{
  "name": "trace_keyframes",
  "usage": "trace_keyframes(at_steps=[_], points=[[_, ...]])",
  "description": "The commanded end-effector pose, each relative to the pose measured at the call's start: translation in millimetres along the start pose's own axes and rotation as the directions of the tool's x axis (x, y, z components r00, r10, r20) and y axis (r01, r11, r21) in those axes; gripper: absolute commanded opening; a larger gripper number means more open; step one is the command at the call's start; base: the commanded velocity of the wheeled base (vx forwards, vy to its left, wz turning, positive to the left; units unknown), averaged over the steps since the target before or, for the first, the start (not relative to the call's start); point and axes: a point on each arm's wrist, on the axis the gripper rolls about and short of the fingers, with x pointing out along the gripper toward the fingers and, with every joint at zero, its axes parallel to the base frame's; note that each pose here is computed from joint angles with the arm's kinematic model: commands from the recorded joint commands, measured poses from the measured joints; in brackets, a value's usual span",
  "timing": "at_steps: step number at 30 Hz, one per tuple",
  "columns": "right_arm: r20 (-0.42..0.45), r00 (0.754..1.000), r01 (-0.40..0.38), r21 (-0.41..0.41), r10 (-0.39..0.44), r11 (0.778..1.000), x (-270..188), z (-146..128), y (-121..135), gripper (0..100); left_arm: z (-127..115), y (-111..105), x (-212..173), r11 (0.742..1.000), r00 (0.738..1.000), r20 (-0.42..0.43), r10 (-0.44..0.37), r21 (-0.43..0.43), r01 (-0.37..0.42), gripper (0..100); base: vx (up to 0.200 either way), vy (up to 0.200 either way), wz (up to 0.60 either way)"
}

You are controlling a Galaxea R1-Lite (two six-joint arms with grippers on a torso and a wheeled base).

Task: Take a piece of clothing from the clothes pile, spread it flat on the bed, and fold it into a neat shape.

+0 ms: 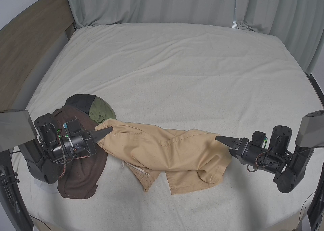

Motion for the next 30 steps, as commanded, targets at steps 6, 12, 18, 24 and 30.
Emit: trace_keyframes(at_steps=[6, 12, 18, 24, 30], points=[[-0.142, 0.988, -0.062, 0.007, 0.062, 0.998, -14.6, -22.8, 14.8, 100, 2.0, 2.7, -1.0, 1.0, 1.0, 0.009, 0.007, 0.006, -0.007, 0, 0.0, 0.0, 0.0], [-0.166, 0.983, -0.075, 0.006, 0.075, 0.997, -9.9, -28.4, 17.2, 100, 1.4, 2.0, -1.0, 1.0, 1.0, 0.006, 0.005, 0.006, -0.005, 0, 0.0, 0.0, 0.0], [-0.148, 0.986, -0.077, 0.002, 0.076, 0.997, -7.3, -24.3, 16.3, 0, 1.4, 2.0, -1.0, 1.0, 1.0, 0.006, 0.005, 0.006, -0.005, 0, 0.0, 0.0, 0.0], [-0.254, 0.967, -0.027, -0.01, 0.024, 1.0, -10.6, -51.0, 7.4, 0, 1.5, 4.3, -1.7, 1.0, 1.0, 0.008, 0.012, 0.007, -0.012, 0, 0.0, 0.0, 0.0], [-0.361, 0.932, 0.015, -0.052, -0.032, 0.999, -16.8, -75.0, -5.3, 0, 3.2, 9.1, -3.3, 1.0, 1.0, 0.016, 0.025, 0.01, -0.025, 0, 0.0, 0.0, 0.0]])
